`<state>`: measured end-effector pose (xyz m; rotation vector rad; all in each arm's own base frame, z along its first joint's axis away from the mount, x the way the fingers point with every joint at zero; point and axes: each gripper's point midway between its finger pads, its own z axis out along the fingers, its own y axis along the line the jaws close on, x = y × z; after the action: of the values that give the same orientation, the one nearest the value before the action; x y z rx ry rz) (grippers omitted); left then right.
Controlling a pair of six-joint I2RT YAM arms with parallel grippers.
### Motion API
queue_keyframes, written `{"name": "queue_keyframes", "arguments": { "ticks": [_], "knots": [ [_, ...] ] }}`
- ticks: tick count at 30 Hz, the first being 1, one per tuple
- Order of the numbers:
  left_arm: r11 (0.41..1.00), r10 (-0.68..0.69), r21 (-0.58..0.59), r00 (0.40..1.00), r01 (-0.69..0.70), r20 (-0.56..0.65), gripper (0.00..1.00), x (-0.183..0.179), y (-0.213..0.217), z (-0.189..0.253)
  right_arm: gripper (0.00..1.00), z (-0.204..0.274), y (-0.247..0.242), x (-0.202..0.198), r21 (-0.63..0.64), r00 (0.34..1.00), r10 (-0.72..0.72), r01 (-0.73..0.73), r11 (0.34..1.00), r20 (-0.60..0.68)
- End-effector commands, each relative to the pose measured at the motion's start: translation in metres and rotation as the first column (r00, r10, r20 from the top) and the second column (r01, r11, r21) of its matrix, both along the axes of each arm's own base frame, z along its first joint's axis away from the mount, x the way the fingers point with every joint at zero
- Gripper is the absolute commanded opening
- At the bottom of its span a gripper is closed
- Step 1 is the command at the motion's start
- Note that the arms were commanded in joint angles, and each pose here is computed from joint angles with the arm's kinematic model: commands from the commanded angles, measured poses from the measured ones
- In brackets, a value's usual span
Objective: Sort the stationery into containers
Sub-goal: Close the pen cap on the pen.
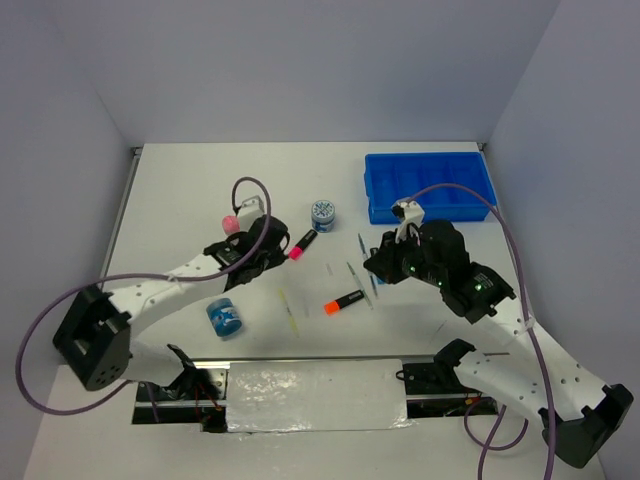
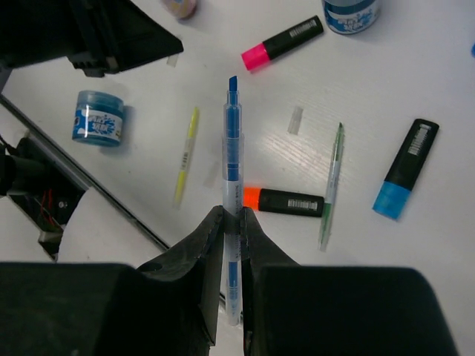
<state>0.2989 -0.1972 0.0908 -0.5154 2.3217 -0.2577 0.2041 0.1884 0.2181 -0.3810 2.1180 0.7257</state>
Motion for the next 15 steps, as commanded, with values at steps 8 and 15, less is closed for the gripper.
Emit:
{"name": "queue_keyframes", "arguments": {
  "ticks": [8, 15],
  "knots": [
    [0.874, -0.307, -0.171, 0.790, 0.455, 0.531, 0.00, -0.006, -0.059, 0.182, 0.00, 0.018, 0.050, -0.017, 0.304, 0.981, 0.183, -0.195, 0.932, 0.067],
    [0.699, -0.299, -0.237, 0.577, 0.674, 0.760, 0.00, -0.043, -0.078, 0.246, 0.00, 0.034, 0.081, -0.043, 0.499, 0.943, 0.303, -0.329, 0.801, 0.135]
  ]
}}
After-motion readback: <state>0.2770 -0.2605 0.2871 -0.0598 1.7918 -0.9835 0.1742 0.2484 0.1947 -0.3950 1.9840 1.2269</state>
